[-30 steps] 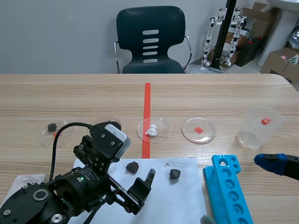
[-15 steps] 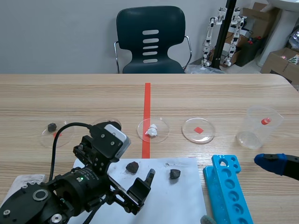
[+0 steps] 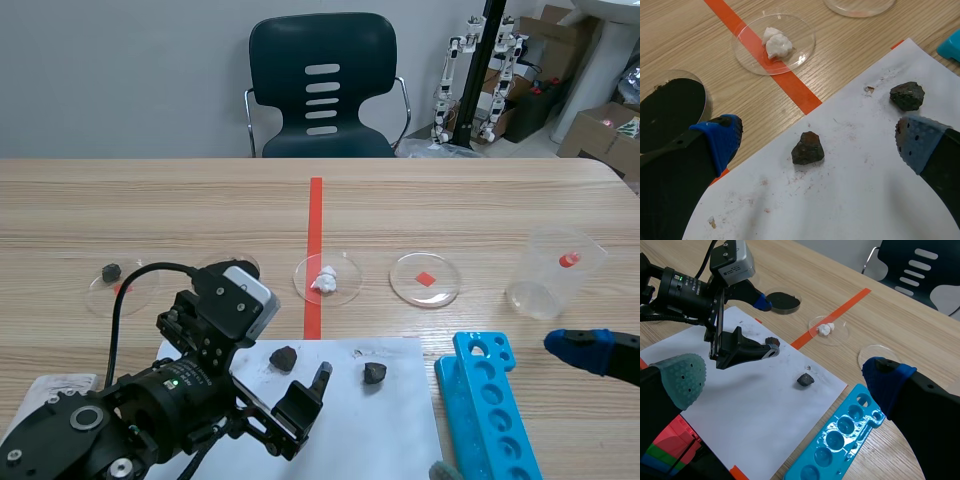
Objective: Put the middle mineral back
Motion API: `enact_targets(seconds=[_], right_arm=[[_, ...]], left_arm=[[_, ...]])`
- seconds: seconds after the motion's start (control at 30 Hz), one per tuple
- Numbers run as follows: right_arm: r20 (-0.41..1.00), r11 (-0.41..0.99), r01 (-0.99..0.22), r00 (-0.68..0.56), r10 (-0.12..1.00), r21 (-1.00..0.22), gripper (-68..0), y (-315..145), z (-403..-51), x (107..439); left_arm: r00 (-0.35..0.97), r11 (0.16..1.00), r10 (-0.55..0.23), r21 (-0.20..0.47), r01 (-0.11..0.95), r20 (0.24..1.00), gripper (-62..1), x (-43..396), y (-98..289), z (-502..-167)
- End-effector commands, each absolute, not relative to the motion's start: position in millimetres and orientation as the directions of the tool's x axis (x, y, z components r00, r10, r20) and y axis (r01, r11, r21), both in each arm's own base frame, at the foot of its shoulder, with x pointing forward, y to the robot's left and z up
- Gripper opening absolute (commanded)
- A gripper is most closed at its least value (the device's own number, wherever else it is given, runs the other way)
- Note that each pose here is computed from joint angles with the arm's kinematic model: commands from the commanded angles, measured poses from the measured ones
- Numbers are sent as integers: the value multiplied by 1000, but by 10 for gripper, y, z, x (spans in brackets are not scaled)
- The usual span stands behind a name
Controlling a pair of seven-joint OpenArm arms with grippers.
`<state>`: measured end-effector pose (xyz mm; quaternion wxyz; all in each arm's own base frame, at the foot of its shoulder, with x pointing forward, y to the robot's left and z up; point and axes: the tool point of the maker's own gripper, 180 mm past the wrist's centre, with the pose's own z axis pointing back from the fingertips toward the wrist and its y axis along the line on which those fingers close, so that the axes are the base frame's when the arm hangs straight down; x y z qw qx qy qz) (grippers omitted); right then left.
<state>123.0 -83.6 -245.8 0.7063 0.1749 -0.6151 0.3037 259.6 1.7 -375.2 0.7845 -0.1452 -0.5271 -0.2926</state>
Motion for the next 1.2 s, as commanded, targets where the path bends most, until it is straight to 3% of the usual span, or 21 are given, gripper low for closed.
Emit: enact_targets(seconds=[0.0, 1.17], right_arm=[[979, 754, -644, 35, 201, -132, 4, -841, -2393, 1253], [979, 754, -644, 35, 201, -132, 4, -841, -2393, 1253]], left_arm=[[264, 791, -294, 80, 606, 919, 14, 2618, 17, -3717], [249, 792, -283, 79, 606, 926, 14, 2627, 5, -3683]])
